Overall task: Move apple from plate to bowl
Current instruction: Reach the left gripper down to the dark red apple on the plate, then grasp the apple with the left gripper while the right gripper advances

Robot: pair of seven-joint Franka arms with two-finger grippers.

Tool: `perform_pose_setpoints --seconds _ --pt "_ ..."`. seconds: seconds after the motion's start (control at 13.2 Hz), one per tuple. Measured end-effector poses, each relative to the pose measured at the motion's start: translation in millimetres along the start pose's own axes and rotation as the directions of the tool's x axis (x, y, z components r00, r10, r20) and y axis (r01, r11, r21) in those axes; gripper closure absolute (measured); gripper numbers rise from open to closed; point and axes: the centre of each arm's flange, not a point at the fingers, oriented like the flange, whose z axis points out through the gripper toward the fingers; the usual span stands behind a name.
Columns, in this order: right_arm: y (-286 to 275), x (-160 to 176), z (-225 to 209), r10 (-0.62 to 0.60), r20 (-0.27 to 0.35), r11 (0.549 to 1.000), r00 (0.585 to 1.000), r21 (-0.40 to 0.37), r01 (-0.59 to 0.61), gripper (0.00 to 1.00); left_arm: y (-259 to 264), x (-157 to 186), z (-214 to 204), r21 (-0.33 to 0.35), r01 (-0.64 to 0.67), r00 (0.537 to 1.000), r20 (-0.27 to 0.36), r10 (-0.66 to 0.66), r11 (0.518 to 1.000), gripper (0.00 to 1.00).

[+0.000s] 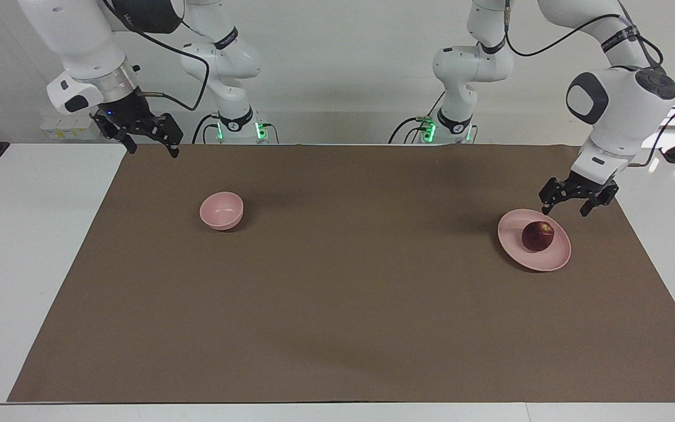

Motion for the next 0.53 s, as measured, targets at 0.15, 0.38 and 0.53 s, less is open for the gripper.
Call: perform_pose_setpoints --seconds 0.15,0.38,0.53 --pt "-2.5 -1.3 15.0 -0.005 0.022 1.0 1.0 -0.002 0.005 0.0 0.9 -4.3 12.8 0.001 0.002 1.0 0.0 -0.002 1.0 0.0" --pt "-25.1 -2.8 45.3 -0.043 0.048 0.999 0.998 0.004 0.043 0.0 1.6 -10.2 20.6 0.0 0.005 1.0 0.001 -0.005 1.0 0.11" --pt "-39.6 -5.1 66.0 -0.049 0.074 0.997 0.996 0.059 0.045 0.0 1.3 -9.6 18.8 0.002 0.005 1.0 -0.006 -0.005 1.0 0.32"
